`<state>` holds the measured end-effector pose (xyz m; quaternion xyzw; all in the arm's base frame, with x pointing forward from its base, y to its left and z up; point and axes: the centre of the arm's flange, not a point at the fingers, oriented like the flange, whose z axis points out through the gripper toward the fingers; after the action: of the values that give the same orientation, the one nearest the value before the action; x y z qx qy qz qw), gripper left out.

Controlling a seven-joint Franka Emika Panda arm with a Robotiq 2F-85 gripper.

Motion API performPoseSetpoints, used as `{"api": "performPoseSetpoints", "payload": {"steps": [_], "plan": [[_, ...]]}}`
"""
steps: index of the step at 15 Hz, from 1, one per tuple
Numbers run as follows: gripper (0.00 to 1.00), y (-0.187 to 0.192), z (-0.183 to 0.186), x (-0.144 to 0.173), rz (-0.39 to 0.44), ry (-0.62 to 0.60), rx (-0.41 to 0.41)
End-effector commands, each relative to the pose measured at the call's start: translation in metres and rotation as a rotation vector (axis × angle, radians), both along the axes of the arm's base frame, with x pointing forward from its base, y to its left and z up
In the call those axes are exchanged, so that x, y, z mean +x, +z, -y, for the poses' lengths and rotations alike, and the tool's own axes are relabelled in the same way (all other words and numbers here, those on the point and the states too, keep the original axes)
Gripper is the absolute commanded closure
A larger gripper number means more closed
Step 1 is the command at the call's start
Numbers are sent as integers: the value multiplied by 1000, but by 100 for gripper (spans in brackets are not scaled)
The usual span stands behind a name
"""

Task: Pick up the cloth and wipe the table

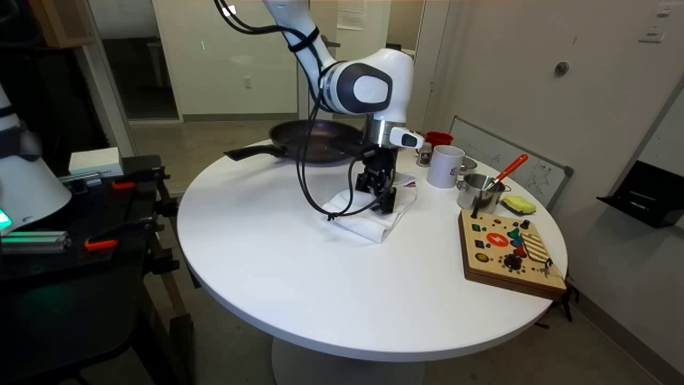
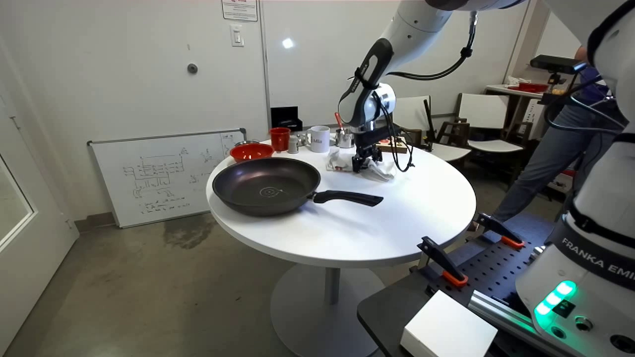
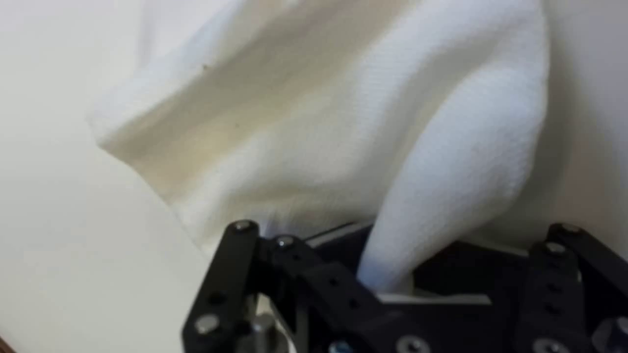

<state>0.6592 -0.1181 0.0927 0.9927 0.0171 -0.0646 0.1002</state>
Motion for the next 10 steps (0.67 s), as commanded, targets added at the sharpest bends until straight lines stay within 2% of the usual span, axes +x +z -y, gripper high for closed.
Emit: {"api": "performPoseSetpoints", "payload": {"steps": [1,6,9,10], "plan": [[98,-8,38,11,-25,-69,157],[97,-5,85,6,-14,-198,388],[97,-3,104,2,-3,-234,425],[97,0,107,2,2,-235,412]]}}
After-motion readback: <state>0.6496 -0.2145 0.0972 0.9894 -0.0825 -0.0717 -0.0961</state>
